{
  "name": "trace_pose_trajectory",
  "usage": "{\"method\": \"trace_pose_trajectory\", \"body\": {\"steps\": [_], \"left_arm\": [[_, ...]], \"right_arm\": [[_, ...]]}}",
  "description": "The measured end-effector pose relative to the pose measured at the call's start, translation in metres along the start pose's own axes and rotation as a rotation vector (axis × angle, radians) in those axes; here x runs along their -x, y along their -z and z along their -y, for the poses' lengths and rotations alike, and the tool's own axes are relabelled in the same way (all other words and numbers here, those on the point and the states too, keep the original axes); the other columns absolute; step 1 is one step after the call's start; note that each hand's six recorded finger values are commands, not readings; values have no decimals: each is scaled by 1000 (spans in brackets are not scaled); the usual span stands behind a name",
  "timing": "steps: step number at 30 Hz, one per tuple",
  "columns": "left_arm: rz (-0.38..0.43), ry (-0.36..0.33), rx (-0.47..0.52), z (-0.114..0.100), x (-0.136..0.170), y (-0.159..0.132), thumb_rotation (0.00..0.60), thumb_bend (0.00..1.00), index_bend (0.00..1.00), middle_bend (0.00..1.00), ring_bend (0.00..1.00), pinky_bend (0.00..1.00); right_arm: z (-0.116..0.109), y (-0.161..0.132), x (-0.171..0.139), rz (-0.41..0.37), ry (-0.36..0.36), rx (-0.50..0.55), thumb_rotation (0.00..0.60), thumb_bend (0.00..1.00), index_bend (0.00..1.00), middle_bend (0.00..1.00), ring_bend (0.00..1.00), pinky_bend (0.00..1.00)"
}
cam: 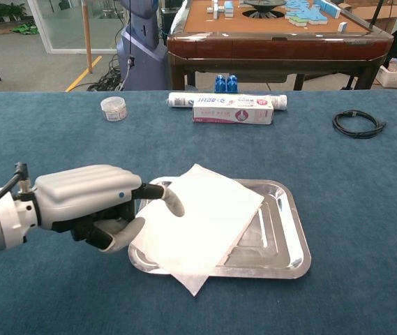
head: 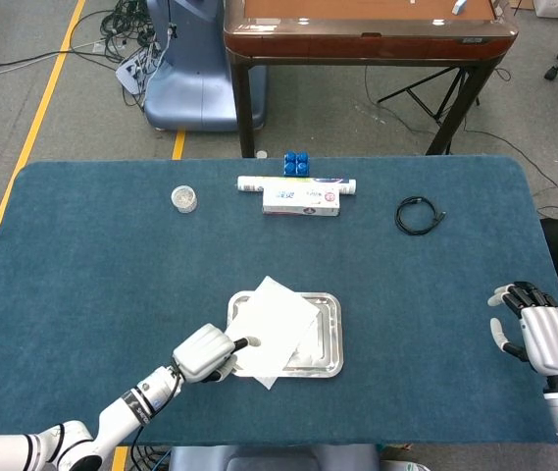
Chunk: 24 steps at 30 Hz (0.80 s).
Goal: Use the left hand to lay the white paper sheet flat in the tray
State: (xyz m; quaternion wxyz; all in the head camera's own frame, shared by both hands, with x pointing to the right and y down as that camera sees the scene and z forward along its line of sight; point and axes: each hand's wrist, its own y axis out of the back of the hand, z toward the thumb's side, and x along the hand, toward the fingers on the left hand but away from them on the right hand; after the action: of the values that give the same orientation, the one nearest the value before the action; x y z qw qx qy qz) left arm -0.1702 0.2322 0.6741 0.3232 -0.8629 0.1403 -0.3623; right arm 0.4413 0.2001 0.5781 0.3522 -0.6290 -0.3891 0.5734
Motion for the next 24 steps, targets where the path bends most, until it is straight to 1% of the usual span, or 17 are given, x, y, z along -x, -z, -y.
{"method": "trace_pose_trajectory", "body": {"steps": [8, 14, 20, 24], "left_arm": [[-48, 18, -19, -8, -21, -10, 600, 692, 217, 1000, 1000, 1000], [-81, 26, -18, -9, -35, -15, 600, 692, 211, 1000, 1000, 1000], [-127, 27, -19, -9, -48, -15, 600, 692, 210, 1000, 1000, 1000], [-162, 34, -40, -7, -55, -12, 600, 692, 205, 1000, 1000, 1000]], "right_arm": [[-2, 2, -1, 3, 4, 5, 600, 451, 414, 334, 193, 289], [-3, 2, -1, 5, 5, 8, 600, 452, 414, 334, 193, 289], [-4, 3, -1, 7, 6, 11, 600, 452, 415, 334, 193, 289], [-5, 3, -1, 7, 8, 13, 600, 451, 414, 334, 193, 289]]}}
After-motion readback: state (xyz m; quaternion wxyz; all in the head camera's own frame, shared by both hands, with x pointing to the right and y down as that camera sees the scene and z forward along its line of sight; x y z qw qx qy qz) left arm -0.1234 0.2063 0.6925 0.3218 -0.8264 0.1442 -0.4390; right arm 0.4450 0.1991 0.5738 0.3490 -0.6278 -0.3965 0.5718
